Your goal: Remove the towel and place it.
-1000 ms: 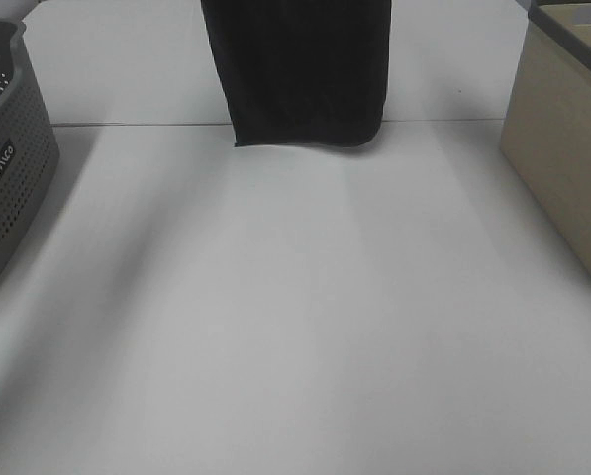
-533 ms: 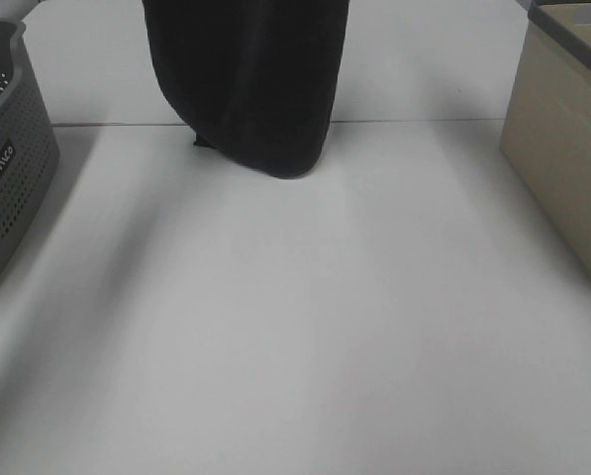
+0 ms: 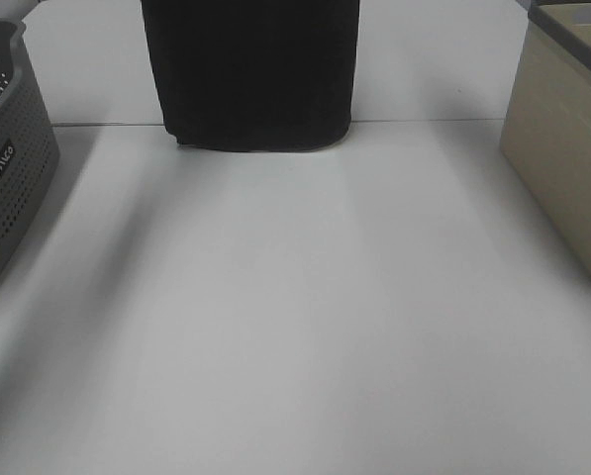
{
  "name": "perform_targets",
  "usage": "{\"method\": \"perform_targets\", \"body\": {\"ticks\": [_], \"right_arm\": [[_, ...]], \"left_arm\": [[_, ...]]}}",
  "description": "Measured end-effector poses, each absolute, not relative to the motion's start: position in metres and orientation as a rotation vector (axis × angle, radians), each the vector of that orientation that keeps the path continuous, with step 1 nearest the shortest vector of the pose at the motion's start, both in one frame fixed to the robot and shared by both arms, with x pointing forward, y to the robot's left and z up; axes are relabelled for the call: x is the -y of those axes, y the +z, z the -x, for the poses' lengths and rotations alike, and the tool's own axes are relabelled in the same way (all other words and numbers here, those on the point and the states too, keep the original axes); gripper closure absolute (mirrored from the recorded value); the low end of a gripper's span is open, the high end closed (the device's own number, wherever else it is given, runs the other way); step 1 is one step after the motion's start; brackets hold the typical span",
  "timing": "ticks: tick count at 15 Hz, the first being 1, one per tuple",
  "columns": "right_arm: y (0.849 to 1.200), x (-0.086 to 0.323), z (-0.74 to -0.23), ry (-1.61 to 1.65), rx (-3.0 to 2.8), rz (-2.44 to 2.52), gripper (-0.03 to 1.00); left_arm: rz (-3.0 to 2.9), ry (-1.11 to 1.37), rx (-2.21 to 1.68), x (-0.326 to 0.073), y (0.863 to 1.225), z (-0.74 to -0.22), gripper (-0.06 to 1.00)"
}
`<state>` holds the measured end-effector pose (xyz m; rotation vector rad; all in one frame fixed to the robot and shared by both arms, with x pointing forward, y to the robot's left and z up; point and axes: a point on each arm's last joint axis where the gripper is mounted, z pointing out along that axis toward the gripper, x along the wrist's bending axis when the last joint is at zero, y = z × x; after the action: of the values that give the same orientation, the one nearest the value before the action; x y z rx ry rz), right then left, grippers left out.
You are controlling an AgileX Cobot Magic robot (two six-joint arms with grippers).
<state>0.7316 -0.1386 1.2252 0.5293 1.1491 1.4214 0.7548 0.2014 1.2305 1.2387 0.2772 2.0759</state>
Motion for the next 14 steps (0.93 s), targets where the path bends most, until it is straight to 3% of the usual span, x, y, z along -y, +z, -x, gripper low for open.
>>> {"method": "perform_targets", "body": {"ticks": [6,14], "right_arm": [[1.224,0.137,-0.733,1.437,-1.134,-0.508,0.95],[1.224,0.137,-0.733,1.439,-1.133,-0.509,0.95]], "left_arm": [[-1.195,2.120,-0.249,-0.205,1.248,-0.746,0.94],[-1.256,2.096,-0.263,-0.205,1.244,-0.749,0.94]]}}
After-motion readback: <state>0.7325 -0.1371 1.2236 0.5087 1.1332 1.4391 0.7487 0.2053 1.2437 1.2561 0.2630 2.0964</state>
